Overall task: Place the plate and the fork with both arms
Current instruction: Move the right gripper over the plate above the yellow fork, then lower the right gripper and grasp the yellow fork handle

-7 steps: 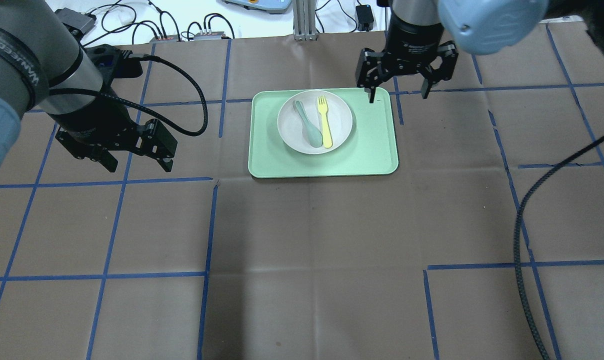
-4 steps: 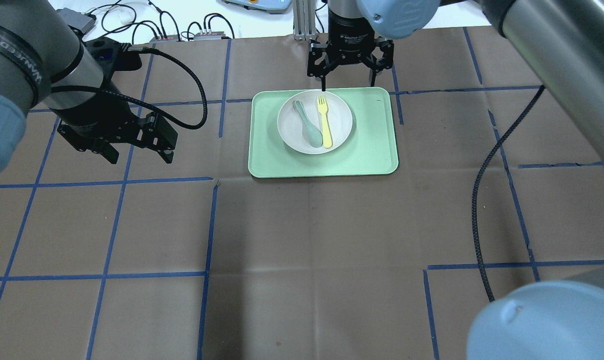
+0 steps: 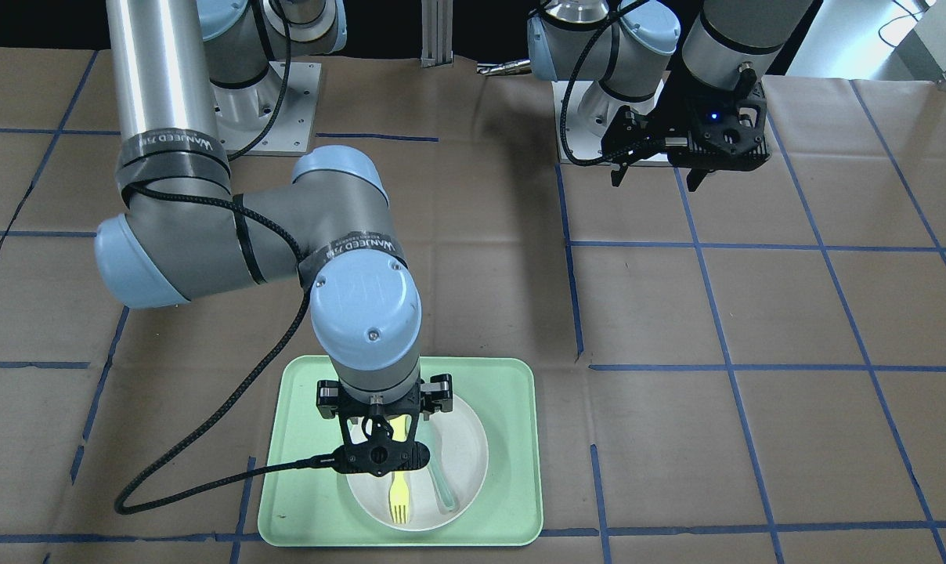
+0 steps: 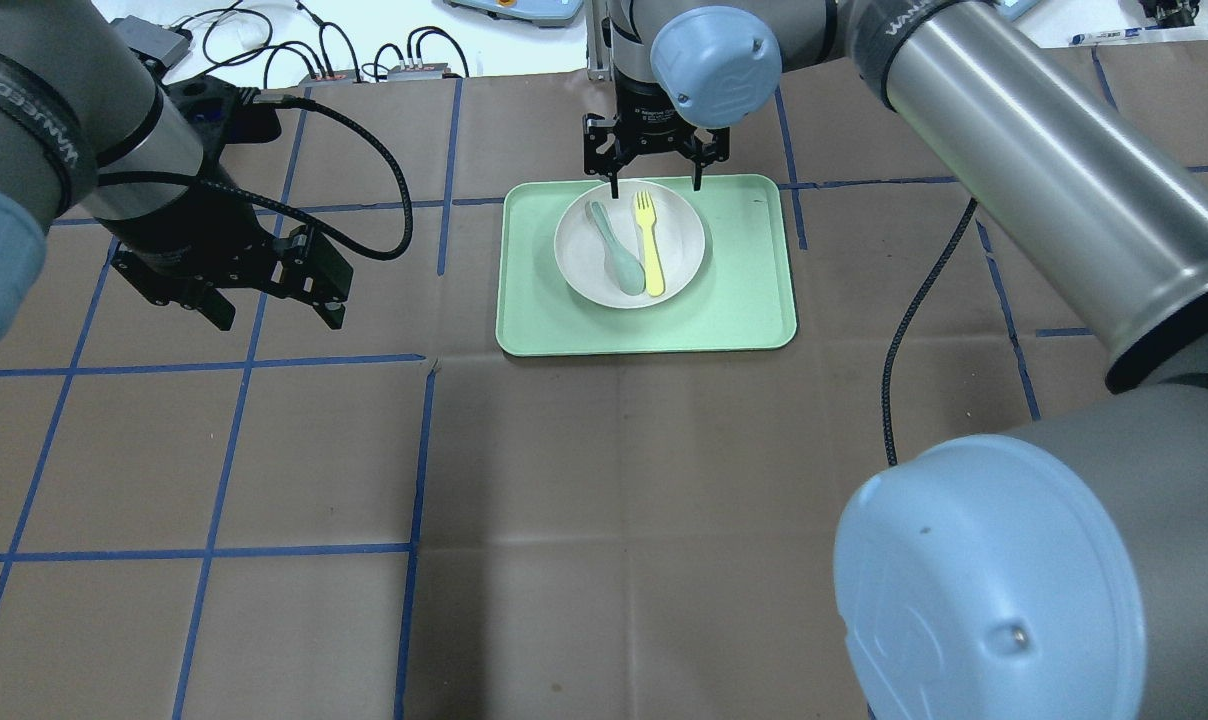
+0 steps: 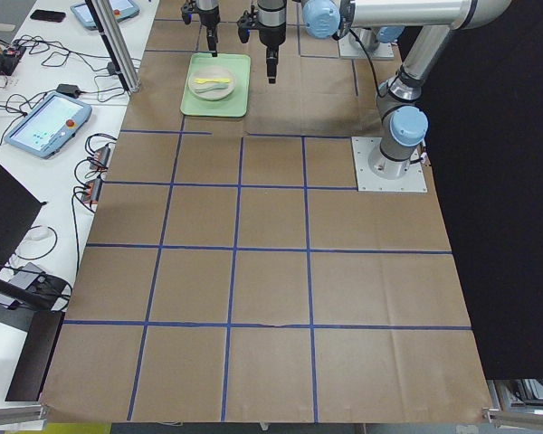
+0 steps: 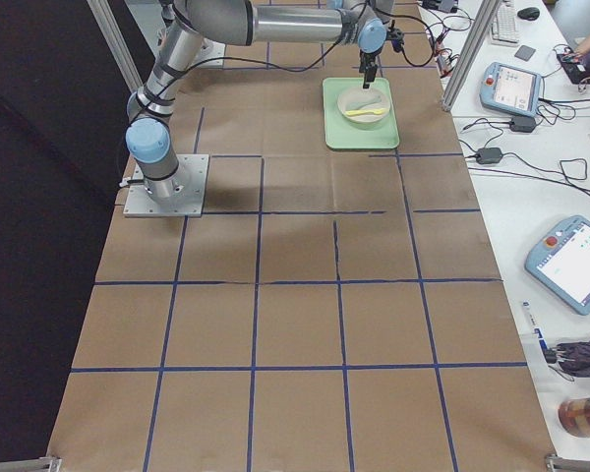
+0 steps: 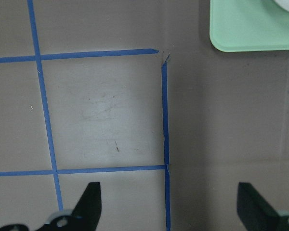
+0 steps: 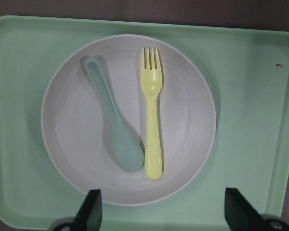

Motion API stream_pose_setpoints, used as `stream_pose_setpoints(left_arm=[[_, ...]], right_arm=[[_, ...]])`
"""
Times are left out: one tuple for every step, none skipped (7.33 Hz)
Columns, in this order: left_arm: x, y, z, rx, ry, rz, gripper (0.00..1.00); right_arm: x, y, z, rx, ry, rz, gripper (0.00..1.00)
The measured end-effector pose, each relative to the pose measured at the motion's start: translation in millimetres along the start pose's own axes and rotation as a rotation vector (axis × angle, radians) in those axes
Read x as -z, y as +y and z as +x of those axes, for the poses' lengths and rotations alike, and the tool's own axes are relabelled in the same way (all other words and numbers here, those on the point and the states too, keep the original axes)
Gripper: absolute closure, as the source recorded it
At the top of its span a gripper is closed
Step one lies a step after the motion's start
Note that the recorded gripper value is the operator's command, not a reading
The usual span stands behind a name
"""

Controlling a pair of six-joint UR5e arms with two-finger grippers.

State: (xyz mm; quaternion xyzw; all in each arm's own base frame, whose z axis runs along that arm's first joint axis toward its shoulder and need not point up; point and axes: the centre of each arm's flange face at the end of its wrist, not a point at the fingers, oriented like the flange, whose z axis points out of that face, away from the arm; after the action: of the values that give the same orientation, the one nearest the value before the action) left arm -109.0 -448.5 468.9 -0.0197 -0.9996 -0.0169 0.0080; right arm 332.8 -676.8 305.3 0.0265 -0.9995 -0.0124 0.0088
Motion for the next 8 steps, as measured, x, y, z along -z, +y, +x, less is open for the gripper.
stream_pose_setpoints(left_arm=[[0.1,-0.1,-0.3,0.001,0.0,0.0,0.0],[0.2,-0.2,-0.4,0.002,0.0,0.001,0.0],[0.2,-0.2,-0.4,0.002,0.001,0.002,0.0],[0.1,-0.2,-0.4,0.002,0.001,0.001,0.0],[-0.3,-0.1,-0.4,0.002,0.001,0.0,0.0],[-0.5,-0.1,-0.4,0.002,0.002,0.0,0.0],[-0.9,-0.3,-0.4,0.002,0.002,-0.001,0.0],[-2.1,-1.3,-0.7,0.003,0.002,-0.004,0.0]], right_arm=[[-19.0,-5.2,-1.1,0.002,0.004,-0.012,0.36],[-33.9,-8.3,-1.4,0.004,0.008,-0.026,0.37],[-45.3,-11.1,-1.7,0.006,0.01,-0.033,0.37],[-56.8,-15.5,-2.6,0.006,0.009,-0.027,0.37],[-68.5,-21.5,-3.9,0.005,0.006,-0.009,0.38],[-78.4,-26.1,-4.9,0.004,0.004,0.007,0.4],[-85.0,-28.4,-4.6,0.004,0.004,0.01,0.4],[-89.2,-29.7,-3.5,0.004,0.006,0.009,0.4]])
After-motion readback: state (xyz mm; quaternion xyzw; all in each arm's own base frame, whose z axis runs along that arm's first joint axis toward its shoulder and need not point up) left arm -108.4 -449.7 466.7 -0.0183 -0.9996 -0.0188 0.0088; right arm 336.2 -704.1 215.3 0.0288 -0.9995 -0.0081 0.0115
